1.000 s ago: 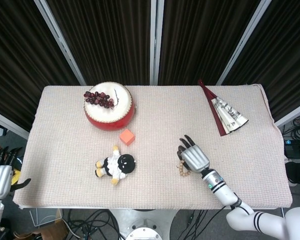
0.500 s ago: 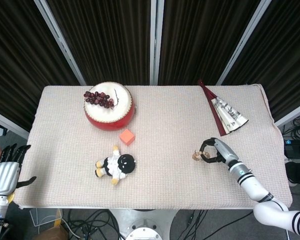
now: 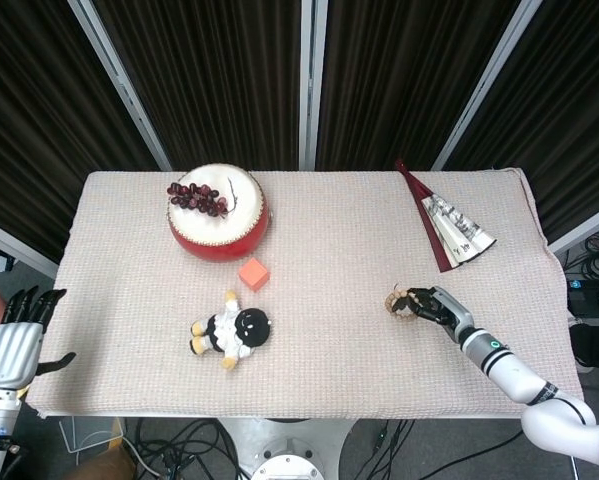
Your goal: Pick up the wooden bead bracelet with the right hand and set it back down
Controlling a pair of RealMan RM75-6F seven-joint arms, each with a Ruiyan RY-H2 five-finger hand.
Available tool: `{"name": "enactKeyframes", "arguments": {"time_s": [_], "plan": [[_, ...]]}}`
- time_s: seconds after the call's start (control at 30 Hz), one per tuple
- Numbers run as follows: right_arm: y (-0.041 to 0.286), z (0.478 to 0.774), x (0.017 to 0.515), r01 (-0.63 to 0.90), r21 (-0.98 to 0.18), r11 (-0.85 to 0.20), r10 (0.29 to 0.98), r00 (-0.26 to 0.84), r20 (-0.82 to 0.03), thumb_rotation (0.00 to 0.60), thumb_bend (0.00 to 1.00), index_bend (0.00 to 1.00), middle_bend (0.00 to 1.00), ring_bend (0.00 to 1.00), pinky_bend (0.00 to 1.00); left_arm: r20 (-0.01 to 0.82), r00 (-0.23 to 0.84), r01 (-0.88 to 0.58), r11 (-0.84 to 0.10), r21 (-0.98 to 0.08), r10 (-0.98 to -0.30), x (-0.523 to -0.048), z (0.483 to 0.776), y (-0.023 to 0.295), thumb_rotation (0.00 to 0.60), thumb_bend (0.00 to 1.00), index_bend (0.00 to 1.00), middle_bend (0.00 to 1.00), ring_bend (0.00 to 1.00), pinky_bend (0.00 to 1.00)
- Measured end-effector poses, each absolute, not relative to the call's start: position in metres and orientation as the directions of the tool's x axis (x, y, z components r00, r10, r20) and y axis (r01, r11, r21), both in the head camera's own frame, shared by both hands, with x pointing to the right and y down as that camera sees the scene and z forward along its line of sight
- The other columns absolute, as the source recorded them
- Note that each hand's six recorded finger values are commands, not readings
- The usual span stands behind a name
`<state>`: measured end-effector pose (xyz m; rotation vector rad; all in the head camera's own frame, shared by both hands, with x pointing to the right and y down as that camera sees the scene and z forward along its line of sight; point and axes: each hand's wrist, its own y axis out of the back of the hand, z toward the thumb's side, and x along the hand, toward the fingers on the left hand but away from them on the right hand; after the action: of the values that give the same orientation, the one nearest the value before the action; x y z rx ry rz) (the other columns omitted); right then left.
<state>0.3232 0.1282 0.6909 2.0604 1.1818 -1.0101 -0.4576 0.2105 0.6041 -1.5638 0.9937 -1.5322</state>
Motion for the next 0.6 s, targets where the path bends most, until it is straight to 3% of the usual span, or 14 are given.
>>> {"name": "enactKeyframes", "arguments": {"time_s": [0.17,0.23,0.43,0.53,0.6], "plan": [[0.131,0.689,0.316,0.903,0.199,-0.381,0.459,0.371,-0.807,0.253,0.89,0.53,0.45,0.16,0.00,0.445,-0.007,-0.037,-0.445,-0.895,-0.895,-0.457,0.603,0.211,0.600,0.00,0.11,0.12,0.00,0.01],[0.131,0.688,0.314,0.906,0.240,-0.349,0.463,0.390,-0.796,0.242,0.83,0.52,0.45,0.16,0.00,0.452,-0.007,-0.037,-0.451,-0.892,-0.892,-0.456,0.605,0.212,0.600,0.00,0.11,0.12,0.00,0.01],[0.128,0.681,0.309,0.878,0.384,-0.287,0.504,0.479,-0.718,0.229,0.41,0.51,0.45,0.16,0.00,0.451,-0.006,-0.037,-0.451,-0.892,-0.892,-0.455,0.604,0.210,0.600,0.00,0.11,0.12,0.00,0.01],[0.124,0.675,0.308,0.843,0.442,-0.308,0.533,0.537,-0.653,0.231,0.21,0.51,0.45,0.16,0.00,0.451,-0.006,-0.039,-0.450,-0.892,-0.893,-0.455,0.604,0.210,0.600,0.00,0.11,0.12,0.00,0.01],[0.122,0.672,0.306,0.816,0.472,-0.333,0.547,0.575,-0.608,0.233,0.13,0.51,0.45,0.16,0.00,0.452,-0.006,-0.042,-0.451,-0.891,-0.892,-0.455,0.604,0.211,0.600,0.00,0.11,0.12,0.00,0.01]]}}
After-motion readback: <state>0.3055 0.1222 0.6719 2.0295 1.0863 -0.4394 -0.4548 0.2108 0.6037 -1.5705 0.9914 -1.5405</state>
